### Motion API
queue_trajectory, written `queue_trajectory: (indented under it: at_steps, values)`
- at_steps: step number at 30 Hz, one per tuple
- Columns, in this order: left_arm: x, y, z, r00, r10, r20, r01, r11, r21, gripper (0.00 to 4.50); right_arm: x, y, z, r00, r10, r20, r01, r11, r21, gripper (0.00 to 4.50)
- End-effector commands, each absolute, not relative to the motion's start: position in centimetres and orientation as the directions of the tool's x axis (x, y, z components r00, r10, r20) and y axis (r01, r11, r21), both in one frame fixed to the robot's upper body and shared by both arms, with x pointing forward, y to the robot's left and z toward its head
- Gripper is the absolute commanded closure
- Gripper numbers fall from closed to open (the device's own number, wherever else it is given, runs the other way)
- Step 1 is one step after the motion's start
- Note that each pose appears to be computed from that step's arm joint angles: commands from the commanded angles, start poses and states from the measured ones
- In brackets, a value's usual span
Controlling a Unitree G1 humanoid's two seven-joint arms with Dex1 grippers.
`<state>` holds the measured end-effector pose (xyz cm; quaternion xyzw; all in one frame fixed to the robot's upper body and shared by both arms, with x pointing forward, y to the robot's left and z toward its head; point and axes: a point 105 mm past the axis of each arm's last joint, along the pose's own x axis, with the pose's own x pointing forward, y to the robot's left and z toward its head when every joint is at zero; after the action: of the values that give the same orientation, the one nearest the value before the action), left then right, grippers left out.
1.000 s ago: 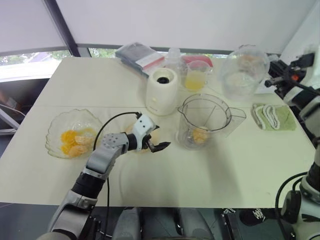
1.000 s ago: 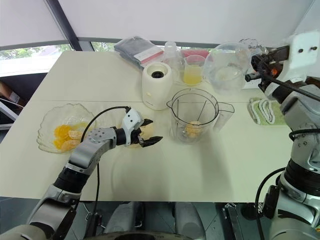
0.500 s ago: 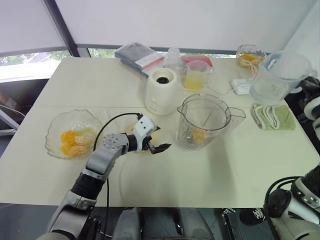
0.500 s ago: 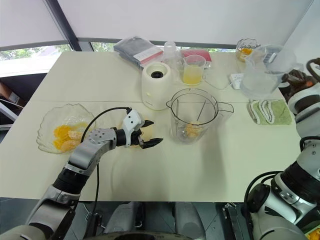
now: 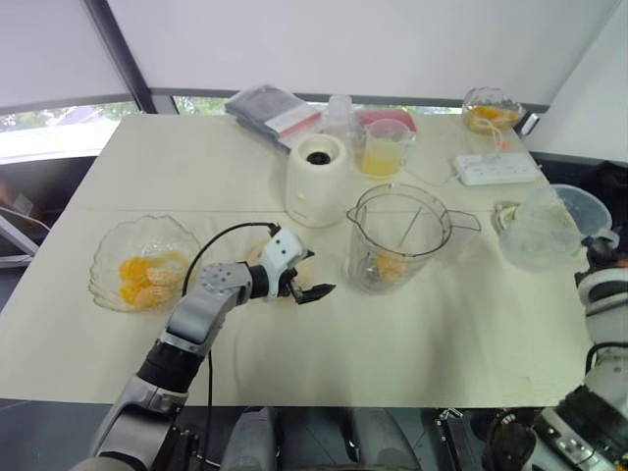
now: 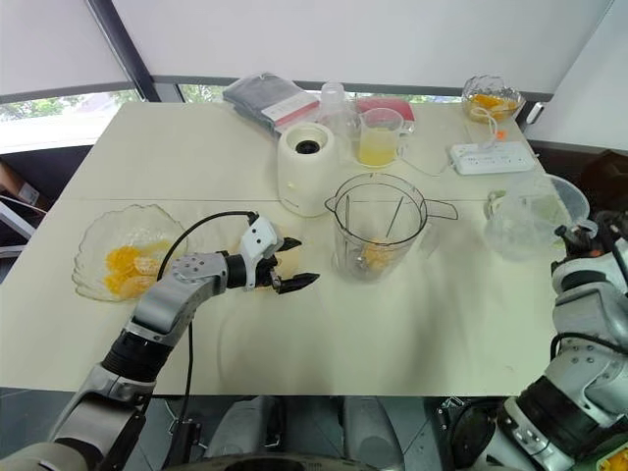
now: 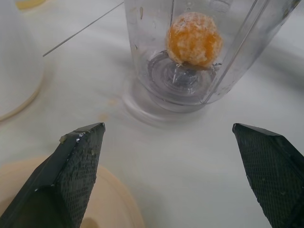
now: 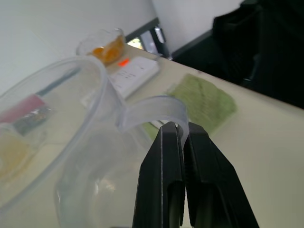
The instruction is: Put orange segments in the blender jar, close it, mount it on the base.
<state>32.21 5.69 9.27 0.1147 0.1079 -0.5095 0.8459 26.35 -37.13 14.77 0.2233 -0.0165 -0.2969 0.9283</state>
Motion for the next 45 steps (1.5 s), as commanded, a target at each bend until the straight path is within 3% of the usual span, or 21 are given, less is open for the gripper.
queue_trajectory:
  at_steps: [1, 13, 28, 36, 40, 45]
  values:
    - [31.7, 5.4, 10.2, 0.449, -0.850, -0.275, 0.893, 0.438, 0.106, 0.00, 25.3, -38.3, 14.7, 0.777, -0.627, -0.044, 0.582, 0.692, 0.426, 4.48]
    - [31.2, 5.6, 10.3, 0.458, -0.843, -0.283, 0.888, 0.446, 0.108, 0.00, 25.2, -40.4, 12.5, 0.694, -0.719, -0.026, 0.644, 0.605, 0.469, 4.48]
    - [30.8, 6.0, 10.1, 0.474, -0.831, -0.290, 0.879, 0.463, 0.113, 0.00, 25.8, -40.0, 8.5, 0.694, -0.706, -0.143, 0.676, 0.571, 0.465, 4.48]
    - [30.7, 6.1, 9.9, 0.475, -0.829, -0.294, 0.879, 0.463, 0.113, 0.00, 25.1, -39.5, 6.0, 0.681, -0.696, -0.229, 0.720, 0.580, 0.380, 4.48]
    - [30.7, 6.0, 9.8, 0.473, -0.831, -0.294, 0.880, 0.461, 0.113, 0.00, 24.7, -39.5, 6.0, 0.680, -0.697, -0.228, 0.722, 0.581, 0.375, 3.10]
    - [30.7, 6.0, 9.6, 0.467, -0.833, -0.295, 0.883, 0.456, 0.111, 0.00, 24.6, -38.9, 6.7, 0.712, -0.671, -0.208, 0.692, 0.621, 0.368, 0.37]
